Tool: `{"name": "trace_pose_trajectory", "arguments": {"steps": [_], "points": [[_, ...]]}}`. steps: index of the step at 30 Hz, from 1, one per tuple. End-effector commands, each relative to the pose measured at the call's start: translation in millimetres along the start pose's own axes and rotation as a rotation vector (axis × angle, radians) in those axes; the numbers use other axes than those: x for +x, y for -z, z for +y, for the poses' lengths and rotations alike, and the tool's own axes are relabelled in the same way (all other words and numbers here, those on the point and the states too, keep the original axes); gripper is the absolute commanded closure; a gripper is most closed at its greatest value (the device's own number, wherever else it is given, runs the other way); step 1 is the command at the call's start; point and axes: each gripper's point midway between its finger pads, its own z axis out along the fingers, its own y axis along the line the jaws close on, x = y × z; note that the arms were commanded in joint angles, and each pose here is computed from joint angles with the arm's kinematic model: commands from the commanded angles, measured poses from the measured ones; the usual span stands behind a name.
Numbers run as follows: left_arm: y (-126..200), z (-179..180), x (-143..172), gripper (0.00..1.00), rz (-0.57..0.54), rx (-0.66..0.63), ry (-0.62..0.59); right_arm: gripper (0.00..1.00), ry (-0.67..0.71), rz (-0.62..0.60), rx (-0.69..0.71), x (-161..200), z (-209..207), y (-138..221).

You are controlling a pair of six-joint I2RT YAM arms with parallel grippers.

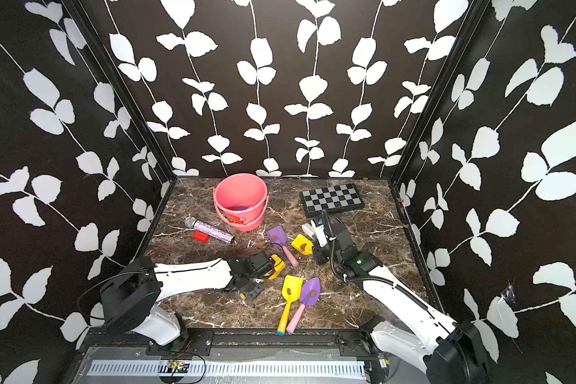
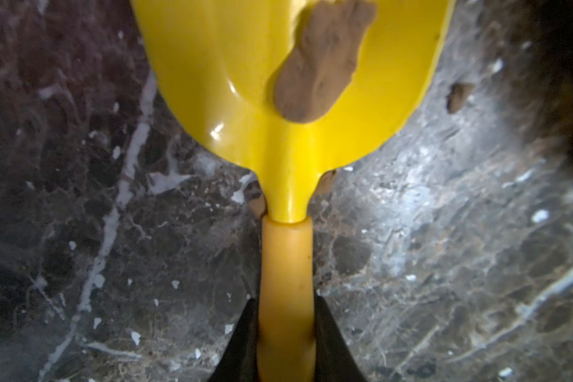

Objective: Brush the soil off the hand trowel and place it into the bucket
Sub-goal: Pick up the hand trowel from the center of the board.

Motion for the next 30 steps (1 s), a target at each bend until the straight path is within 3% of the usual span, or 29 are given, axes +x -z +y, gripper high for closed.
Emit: {"name": "trace_pose_trajectory", "arguments": {"steps": [1,17,24,30], "points": [[1.3,-0.6,-3.2,0.74,-0.001,0.009,-0.013,1.00,-0.013,-0.048,0.009,-15.6,-2.1,5.3],[3.5,-3.8,10.1,0.42,-0.098,0.065,0.074,1.00,-0.037,-0.051,-0.025,-9.4,4.0,-3.6],[-1.7,-8.3,14.9,0.41,-0.133,0.099,0.074,1.00,-0.045,-0.045,-0.041,-7.5,7.1,-10.0],[-1.9,-10.2,18.9,0.51,-0.160,0.121,0.086,1.00,-0.052,-0.052,-0.046,-9.2,7.8,-8.4]]}}
